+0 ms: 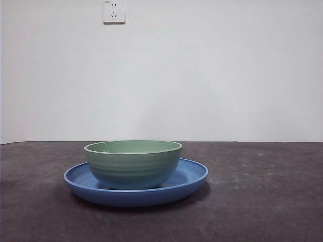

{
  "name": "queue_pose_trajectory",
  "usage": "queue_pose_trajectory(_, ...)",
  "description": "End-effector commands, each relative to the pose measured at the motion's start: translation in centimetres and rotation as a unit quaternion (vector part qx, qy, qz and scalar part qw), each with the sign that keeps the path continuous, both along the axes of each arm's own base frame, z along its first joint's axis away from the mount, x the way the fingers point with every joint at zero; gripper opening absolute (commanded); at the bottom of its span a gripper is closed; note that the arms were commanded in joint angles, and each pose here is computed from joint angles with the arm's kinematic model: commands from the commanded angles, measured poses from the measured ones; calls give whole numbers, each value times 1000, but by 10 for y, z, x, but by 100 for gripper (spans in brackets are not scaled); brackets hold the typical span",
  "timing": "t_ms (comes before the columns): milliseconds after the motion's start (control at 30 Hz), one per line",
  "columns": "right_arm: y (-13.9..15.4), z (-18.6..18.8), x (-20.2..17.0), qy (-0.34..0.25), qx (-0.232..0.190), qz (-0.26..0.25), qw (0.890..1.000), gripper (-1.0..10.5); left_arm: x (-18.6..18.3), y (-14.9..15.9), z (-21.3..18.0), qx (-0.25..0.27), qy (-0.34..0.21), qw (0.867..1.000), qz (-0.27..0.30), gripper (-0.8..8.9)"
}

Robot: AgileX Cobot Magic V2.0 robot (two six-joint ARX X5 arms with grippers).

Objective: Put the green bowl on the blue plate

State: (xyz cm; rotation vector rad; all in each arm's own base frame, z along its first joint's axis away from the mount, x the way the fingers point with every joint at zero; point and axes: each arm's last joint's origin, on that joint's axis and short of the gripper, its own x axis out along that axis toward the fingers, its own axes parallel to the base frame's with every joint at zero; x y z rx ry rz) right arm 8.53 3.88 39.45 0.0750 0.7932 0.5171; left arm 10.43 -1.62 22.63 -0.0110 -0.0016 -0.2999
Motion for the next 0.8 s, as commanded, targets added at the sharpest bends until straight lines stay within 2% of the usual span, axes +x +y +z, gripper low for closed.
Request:
queue_pose_trajectory(33,1,4,1,-10,1,6,1000,37,-1,5,-32,-43,17,997,60,30)
queue_pose_trajectory(133,1,4,1,-10,1,5,1000,37,-4,8,-47,-69,19,992,105,30)
queue_pose_trajectory(333,1,4,1,-10,1,6,1000,37,-8,9,-64,-58,41,992,108,30)
queue_pose_trajectory(533,1,4,1,-10,1,6,1000,37,-9,9,-78,-46,104,987,111,30)
queue_pose_trajectory(800,1,4,1,-11,1,6,1000,37,-9,9,-75,-49,90,989,110,30)
